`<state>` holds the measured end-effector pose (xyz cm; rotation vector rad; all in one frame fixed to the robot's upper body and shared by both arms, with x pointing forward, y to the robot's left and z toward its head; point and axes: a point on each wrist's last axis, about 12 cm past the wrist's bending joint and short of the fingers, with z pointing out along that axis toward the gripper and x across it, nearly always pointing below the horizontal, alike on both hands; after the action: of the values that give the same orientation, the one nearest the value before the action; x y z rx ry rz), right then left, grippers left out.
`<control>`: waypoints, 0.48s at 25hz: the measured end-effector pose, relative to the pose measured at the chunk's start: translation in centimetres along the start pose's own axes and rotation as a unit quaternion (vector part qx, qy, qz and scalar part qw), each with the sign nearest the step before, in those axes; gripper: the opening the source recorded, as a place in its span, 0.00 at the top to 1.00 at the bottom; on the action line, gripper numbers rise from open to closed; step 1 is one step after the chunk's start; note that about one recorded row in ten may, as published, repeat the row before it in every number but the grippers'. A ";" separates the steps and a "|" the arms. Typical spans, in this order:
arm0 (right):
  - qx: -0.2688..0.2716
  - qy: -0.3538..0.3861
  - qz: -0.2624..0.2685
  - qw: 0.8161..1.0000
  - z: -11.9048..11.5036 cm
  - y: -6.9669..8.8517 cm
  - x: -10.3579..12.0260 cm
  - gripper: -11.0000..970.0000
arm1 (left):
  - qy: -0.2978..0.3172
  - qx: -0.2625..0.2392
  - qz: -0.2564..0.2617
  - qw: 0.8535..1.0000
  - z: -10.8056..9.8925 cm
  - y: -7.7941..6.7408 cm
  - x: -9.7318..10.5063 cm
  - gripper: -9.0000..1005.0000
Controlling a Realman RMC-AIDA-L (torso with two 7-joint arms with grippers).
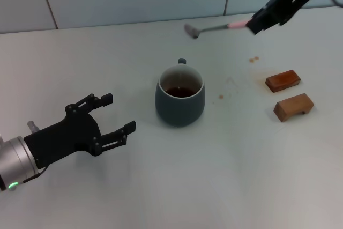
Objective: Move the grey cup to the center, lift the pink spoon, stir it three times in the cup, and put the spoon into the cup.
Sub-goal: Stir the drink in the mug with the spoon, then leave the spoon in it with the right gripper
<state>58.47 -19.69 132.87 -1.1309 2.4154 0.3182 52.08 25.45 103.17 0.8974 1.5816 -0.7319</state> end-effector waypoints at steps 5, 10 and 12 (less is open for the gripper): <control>-0.014 0.052 -0.010 0.999 2.4 0.2 -1.9 0.88 | -0.001 0.001 0.000 1.000 0.1 -0.1 0.0 0.14; -0.018 0.074 -0.014 0.997 3.5 0.5 -2.6 0.88 | -0.001 0.001 -0.001 1.000 0.2 0.0 -0.1 0.14; -0.031 0.089 -0.009 0.995 4.3 0.4 -2.6 0.88 | -0.002 0.002 -0.001 1.000 0.2 0.0 -0.1 0.14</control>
<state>60.91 -16.03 130.40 -1.2555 2.5642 0.3002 52.17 25.28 103.22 0.8972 1.5788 -0.7367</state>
